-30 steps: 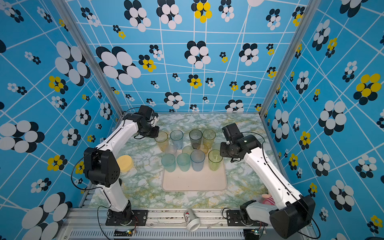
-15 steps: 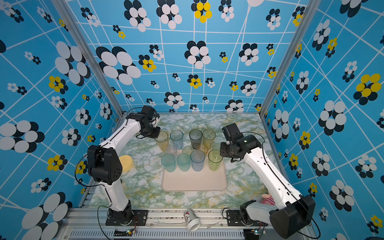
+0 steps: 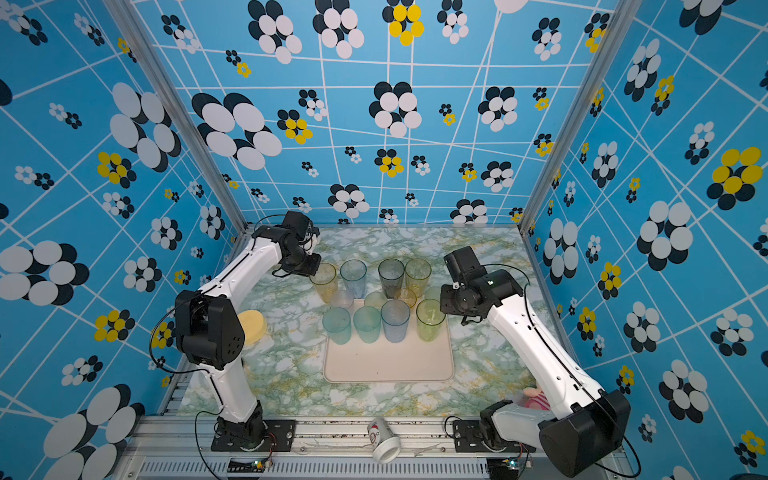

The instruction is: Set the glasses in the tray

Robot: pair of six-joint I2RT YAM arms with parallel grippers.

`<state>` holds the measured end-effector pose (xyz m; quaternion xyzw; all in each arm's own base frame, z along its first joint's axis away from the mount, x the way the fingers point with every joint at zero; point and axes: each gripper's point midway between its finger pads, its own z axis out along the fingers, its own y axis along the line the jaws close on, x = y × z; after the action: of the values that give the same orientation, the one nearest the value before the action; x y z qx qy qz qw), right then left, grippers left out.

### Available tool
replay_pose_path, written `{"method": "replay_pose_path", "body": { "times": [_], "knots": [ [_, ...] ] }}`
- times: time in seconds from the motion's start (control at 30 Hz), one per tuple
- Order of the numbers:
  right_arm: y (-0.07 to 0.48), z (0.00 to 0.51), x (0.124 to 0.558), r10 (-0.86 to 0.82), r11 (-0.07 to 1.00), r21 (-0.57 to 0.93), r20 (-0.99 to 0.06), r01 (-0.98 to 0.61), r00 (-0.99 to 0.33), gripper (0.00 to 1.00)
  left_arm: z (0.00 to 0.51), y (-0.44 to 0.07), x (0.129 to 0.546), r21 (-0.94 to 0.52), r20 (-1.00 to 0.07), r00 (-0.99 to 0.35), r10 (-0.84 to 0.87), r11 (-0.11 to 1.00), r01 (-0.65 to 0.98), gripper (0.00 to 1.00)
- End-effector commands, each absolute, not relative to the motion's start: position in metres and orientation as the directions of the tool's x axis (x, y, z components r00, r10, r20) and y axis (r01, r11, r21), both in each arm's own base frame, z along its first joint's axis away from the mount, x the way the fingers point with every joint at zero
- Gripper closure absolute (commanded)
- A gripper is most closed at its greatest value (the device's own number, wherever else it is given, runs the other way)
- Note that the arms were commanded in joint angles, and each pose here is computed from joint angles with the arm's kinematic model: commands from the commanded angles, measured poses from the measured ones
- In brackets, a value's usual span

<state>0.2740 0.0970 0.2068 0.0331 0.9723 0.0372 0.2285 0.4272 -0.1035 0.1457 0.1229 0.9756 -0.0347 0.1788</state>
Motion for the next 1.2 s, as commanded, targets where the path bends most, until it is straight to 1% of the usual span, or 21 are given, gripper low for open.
{"method": "replay_pose_path", "body": {
  "times": [0.0,0.1,0.4,0.63,0.77,0.93,1.17],
  "knots": [
    [0.089,0.202,0.266,0.069,0.997,0.058,-0.427,0.048,-0.901,0.61,0.151,-0.1,0.425,0.002,-0.351,-0.903,0.246,0.965,0.262,0.96],
    [0.088,0.203,0.266,0.072,0.997,0.059,-0.435,0.052,-0.898,0.61,0.158,-0.096,0.427,0.009,-0.373,-0.897,0.237,0.968,0.252,0.96],
    [0.088,0.204,0.263,0.087,0.995,0.081,-0.451,0.057,-0.888,0.61,0.208,-0.081,0.42,0.024,-0.482,-0.85,0.212,0.973,0.229,0.96],
    [0.092,0.206,0.263,0.085,0.994,0.099,-0.457,0.044,-0.886,0.61,0.245,-0.074,0.399,0.04,-0.521,-0.827,0.213,0.973,0.226,0.96],
    [0.094,0.208,0.265,0.075,0.994,0.108,-0.464,0.028,-0.883,0.61,0.27,-0.068,0.372,0.045,-0.54,-0.814,0.214,0.973,0.226,0.96],
    [0.1,0.214,0.271,0.067,0.992,0.125,-0.485,0.007,-0.872,0.62,0.303,-0.072,0.323,0.026,-0.556,-0.798,0.232,0.965,0.263,0.96],
    [0.107,0.22,0.279,0.059,0.989,0.145,-0.499,-0.016,-0.865,0.63,0.312,-0.092,0.251,0.007,-0.5,-0.808,0.313,0.934,0.358,0.95]
  ]
}}
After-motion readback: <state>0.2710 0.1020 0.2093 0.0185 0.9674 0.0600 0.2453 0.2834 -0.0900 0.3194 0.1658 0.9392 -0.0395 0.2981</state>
